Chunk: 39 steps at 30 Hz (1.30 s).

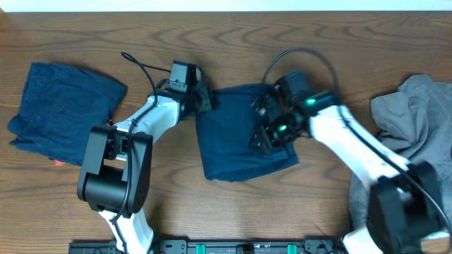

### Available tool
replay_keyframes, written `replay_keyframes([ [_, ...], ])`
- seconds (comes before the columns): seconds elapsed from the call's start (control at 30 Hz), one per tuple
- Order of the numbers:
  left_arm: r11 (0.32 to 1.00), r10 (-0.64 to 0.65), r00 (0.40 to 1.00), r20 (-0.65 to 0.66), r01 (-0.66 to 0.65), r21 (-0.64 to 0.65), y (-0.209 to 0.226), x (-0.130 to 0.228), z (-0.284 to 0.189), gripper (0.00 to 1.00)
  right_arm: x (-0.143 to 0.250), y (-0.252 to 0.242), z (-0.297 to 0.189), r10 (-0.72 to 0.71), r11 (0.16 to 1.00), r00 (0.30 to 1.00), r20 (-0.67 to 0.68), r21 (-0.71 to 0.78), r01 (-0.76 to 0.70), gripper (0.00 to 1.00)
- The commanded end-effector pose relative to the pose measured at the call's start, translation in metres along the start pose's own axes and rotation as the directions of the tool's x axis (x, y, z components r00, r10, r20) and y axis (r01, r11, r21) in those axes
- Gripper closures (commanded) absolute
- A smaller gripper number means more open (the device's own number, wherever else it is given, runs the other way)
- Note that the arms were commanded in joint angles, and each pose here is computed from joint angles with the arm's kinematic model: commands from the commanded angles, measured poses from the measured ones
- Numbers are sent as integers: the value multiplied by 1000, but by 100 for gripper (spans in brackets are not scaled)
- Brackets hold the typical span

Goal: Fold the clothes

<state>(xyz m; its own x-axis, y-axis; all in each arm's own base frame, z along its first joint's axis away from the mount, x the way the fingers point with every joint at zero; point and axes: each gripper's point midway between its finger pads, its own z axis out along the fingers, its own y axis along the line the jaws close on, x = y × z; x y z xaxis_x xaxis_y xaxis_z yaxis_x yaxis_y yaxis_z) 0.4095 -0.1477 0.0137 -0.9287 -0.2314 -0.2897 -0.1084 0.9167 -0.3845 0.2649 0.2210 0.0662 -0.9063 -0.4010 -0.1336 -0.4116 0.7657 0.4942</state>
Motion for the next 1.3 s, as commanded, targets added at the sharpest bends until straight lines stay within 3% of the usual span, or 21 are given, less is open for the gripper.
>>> replay_keyframes([
  [0.0, 995, -37, 986, -165, 21, -93, 26, 45, 5, 45, 26, -10, 32, 64, 998, 989, -130, 18, -62, 50],
  [0.1, 982, -99, 944, -316, 41, -185, 44, 85, -7, 47, 43, -41, 48, 159, 979, 967, -199, 156, -129, 53],
  [0.13, 975, -123, 923, -365, 44, -216, 49, 99, -14, 55, 45, -59, 49, 208, 957, 959, -194, 243, -159, 53],
  [0.2, 961, -170, 877, -450, 46, -273, 58, 122, -27, 67, 41, -91, 44, 258, 905, 956, -139, 382, -188, 52],
  [0.27, 954, -218, 815, -537, 61, -295, 58, 146, -42, 69, 24, -126, 32, 260, 835, 965, -30, 509, -209, 50],
  [0.37, 955, -263, 731, -630, 103, -279, 46, 169, -58, 69, -32, -159, 11, 151, 783, 969, 194, 575, -237, 44],
  [0.53, 974, -226, 662, -715, 156, -163, 16, 184, -69, 70, -122, -144, -18, -89, 860, 905, 415, 491, -141, 43],
  [0.63, 981, -193, 680, -707, 151, -122, 9, 180, -77, 70, -139, -123, -35, -112, 886, 889, 445, 450, -113, 41],
  [0.77, 993, -112, 801, -589, 113, -34, 1, 147, -88, 63, -135, -107, -57, -114, 885, 888, 445, 451, -113, 39],
  [0.8, 995, -92, 838, -537, 96, -20, 1, 134, -90, 53, -132, -104, -62, -112, 885, 889, 444, 451, -114, 37],
  [0.83, 997, -71, 876, -476, 72, -16, 3, 121, -91, 36, -129, -102, -68, -103, 883, 889, 447, 452, -125, 37],
  [0.87, 999, -49, 908, -416, 44, -20, 5, 107, -91, 1, -125, -101, -76, -94, 879, 888, 450, 457, -138, 36],
  [0.97, 996, 87, 972, -218, -93, -15, 6, 63, -89, 2, -118, -96, -89, -91, 877, 887, 452, 459, -144, 35],
  [1.03, 979, 205, 970, -134, -203, 29, -2, 42, -84, 2, -113, -91, -97, -91, 876, 887, 453, 459, -145, 34],
  [1.27, 916, 398, 914, -79, -392, 88, -5, 26, -41, 2, -99, -88, -99, -67, 875, 903, 423, 460, -150, 33],
])
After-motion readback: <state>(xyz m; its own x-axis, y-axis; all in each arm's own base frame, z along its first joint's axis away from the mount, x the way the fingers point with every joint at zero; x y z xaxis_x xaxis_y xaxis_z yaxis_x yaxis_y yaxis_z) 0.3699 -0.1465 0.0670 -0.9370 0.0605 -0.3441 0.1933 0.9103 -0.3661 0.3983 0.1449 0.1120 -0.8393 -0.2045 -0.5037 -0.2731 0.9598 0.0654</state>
